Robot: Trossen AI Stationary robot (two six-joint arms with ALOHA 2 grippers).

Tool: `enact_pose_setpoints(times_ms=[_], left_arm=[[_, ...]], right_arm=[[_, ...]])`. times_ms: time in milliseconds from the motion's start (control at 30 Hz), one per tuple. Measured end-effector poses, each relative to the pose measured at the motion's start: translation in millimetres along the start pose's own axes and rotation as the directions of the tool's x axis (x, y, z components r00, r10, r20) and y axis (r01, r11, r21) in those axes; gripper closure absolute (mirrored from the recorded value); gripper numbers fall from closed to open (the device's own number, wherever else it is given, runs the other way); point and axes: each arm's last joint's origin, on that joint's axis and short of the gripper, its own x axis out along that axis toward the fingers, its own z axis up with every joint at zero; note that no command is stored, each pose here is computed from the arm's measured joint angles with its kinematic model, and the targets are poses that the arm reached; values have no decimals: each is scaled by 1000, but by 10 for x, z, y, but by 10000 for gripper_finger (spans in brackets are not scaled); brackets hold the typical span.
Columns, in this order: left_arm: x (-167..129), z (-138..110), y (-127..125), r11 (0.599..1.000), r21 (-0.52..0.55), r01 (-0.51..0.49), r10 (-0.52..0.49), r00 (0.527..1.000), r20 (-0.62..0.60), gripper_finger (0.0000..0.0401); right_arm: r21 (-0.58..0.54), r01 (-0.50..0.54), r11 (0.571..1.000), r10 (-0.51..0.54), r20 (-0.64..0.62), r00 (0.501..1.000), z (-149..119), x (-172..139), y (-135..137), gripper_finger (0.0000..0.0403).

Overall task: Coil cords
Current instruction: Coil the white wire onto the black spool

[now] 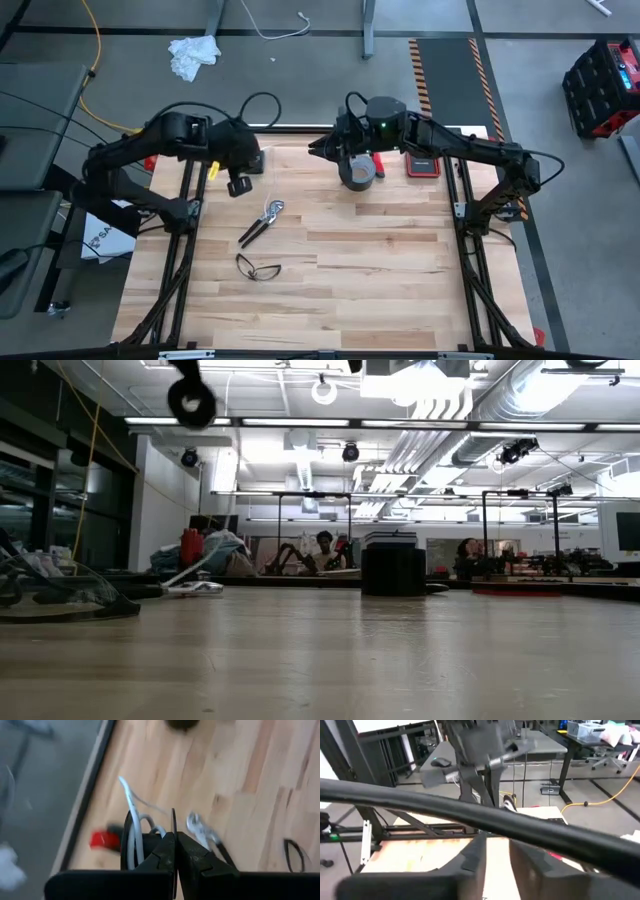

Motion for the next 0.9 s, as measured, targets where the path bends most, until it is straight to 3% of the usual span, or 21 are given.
enact_pose_setpoints(times_ms=[133, 267, 500, 900], left_arm=[[-157, 168, -87, 995, 90, -39, 26, 989, 147, 401], [-198, 345, -154, 988, 137, -72, 42, 976, 213, 401], [-37, 620, -287, 972, 228, -50, 7, 982, 187, 401], [23, 718, -345, 971, 238, 1, -46, 982, 183, 401]], right_arm=[[-31, -10, 999, 10, -3, 1000, -7, 18, 33, 274], [-64, -9, 998, 8, -15, 1000, -42, 78, 56, 248], [-162, 85, 983, -87, -10, 996, -52, 129, 73, 245], [-250, 43, 967, -77, -128, 989, -176, 142, 75, 245]])
